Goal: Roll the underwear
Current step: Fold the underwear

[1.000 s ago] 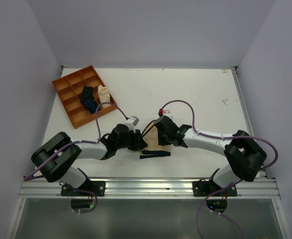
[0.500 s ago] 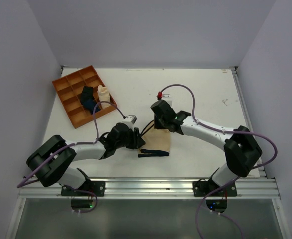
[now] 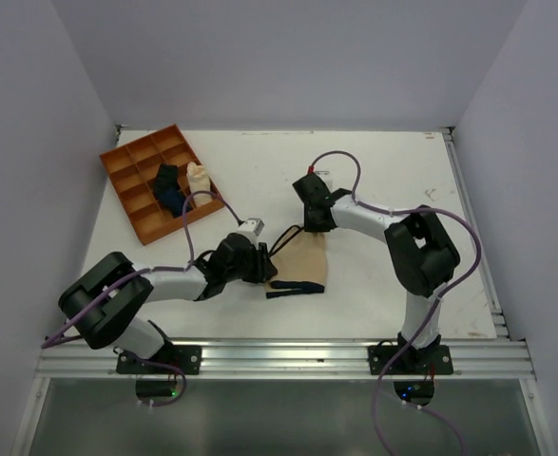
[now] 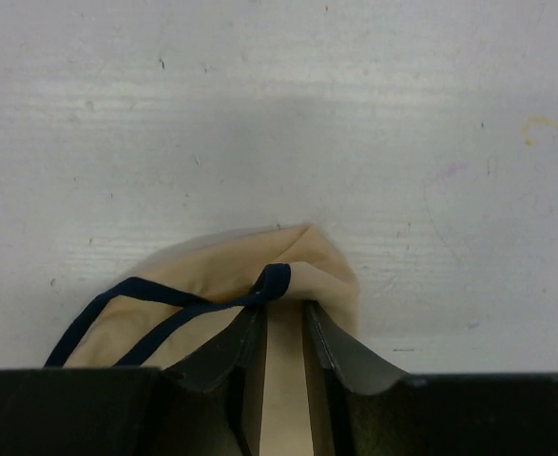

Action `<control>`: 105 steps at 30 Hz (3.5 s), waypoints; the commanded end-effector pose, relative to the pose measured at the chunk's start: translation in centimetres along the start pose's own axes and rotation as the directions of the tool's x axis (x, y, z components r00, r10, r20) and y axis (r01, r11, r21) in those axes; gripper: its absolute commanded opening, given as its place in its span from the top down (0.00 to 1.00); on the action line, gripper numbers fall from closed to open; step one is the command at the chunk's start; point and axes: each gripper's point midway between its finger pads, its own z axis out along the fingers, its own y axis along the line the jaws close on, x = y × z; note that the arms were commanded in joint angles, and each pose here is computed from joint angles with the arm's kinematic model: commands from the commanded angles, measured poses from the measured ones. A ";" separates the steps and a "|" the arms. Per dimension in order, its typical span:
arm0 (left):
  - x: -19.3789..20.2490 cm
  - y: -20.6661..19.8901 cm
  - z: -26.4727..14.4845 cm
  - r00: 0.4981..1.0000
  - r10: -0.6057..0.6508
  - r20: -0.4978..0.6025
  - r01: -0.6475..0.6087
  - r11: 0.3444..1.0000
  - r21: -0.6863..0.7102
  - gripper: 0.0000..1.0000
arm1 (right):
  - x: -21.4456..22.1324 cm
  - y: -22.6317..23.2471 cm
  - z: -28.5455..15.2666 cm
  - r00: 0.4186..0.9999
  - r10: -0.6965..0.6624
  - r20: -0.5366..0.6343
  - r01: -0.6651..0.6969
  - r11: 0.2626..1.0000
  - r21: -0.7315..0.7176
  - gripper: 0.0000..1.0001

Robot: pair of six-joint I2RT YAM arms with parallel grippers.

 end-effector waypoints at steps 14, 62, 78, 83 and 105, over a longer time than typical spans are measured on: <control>-5.7 -1.9 -2.0 0.990 0.099 0.096 -0.095 0.994 -0.051 0.54 | -4.0 0.9 -3.6 0.994 -0.063 0.084 0.069 0.995 -0.070 0.67; -8.8 -0.5 0.2 0.992 0.098 0.080 -0.084 0.983 -0.165 0.80 | 6.2 1.6 -6.4 1.000 0.028 -0.013 -0.030 0.975 -0.220 0.62; -9.8 1.2 2.8 0.998 0.059 0.035 -0.053 0.988 -0.147 0.79 | 10.8 2.4 -10.8 0.996 0.052 -0.078 -0.075 0.936 -0.343 0.67; -9.5 0.9 2.9 0.998 0.056 0.026 -0.053 0.991 -0.123 0.79 | 13.0 4.2 -10.7 0.993 0.062 -0.104 -0.099 0.907 -0.408 0.70; -12.3 -1.8 0.2 0.989 0.074 0.125 -0.069 0.997 -0.045 0.74 | 6.5 -6.9 -7.0 0.992 0.123 -0.015 -0.123 0.991 -0.050 0.70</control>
